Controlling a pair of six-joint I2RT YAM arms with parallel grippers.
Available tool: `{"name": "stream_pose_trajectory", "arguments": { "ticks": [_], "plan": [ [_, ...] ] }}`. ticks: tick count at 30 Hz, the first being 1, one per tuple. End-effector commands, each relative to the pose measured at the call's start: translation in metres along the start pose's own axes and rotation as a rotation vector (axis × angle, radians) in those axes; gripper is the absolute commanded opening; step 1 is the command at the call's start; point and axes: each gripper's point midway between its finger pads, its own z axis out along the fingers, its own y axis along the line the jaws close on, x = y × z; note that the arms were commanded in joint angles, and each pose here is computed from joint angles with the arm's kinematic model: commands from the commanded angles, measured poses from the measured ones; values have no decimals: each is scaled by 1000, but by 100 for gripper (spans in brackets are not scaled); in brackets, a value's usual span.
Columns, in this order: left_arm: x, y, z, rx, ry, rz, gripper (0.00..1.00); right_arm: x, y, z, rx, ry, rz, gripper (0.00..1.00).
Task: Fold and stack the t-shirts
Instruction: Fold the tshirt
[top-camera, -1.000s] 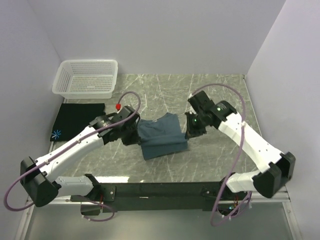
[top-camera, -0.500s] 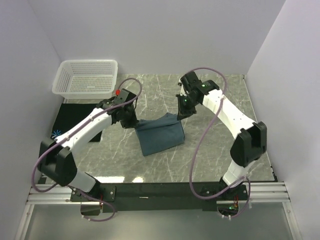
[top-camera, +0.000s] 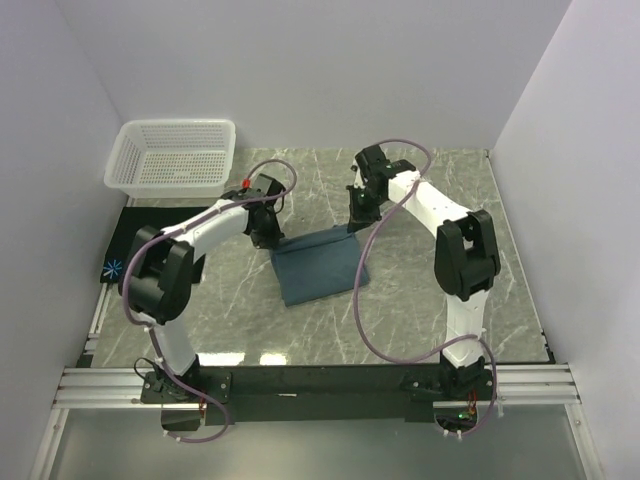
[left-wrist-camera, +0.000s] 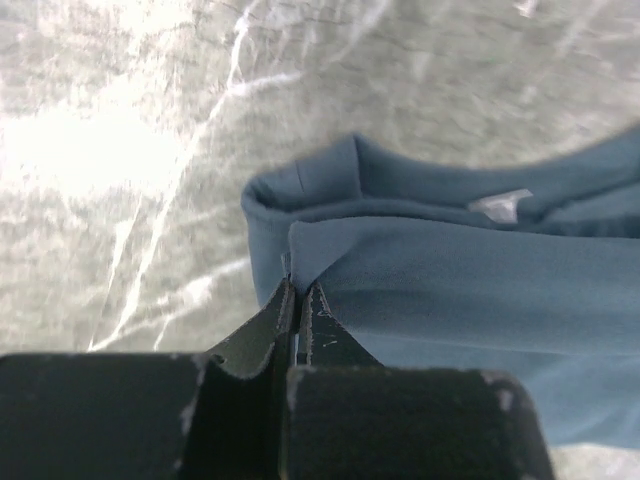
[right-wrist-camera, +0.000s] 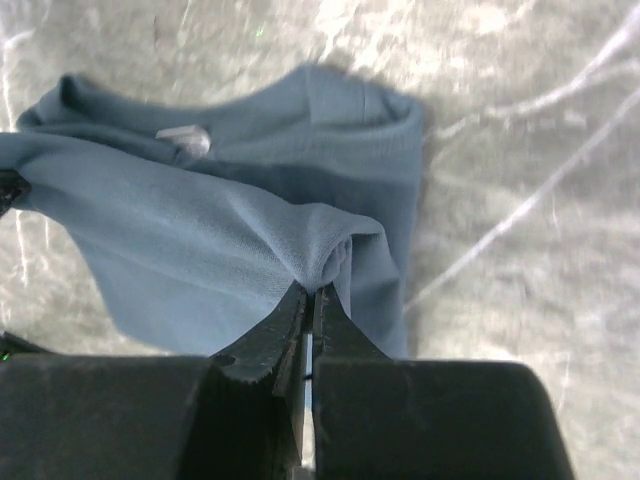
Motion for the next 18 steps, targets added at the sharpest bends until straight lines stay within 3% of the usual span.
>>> {"name": "stream_pose_trajectory", "arguments": {
  "ticks": [1,2,3,6,9,11,14,15,18],
  "plan": [
    [-17,11,8,-59,-55,3,1,-25,-17,8,32,-87,-13,0],
    [-17,12,10,-65,-55,-7,2,-26,-20,12,33,-95,-12,2],
    [-16,13,12,-72,-55,-10,3,-26,-21,13,35,-100,-8,10],
    [-21,16,8,-90,-78,-24,18,-33,-20,6,36,-143,-9,21],
    [-31,17,-9,-86,-135,-48,30,-49,-9,-21,4,-253,-25,31],
    [-33,19,-22,-69,-170,-79,31,-60,0,-47,-25,-368,-39,33],
    [-27,22,-38,-26,-196,-119,52,-63,17,-74,-121,-478,-90,36],
    [-34,14,-53,38,-243,-134,67,-61,20,-76,-143,-490,-119,37],
    [-20,0,-59,156,-251,-122,82,-45,32,-74,-254,-468,-175,36]
  ]
}}
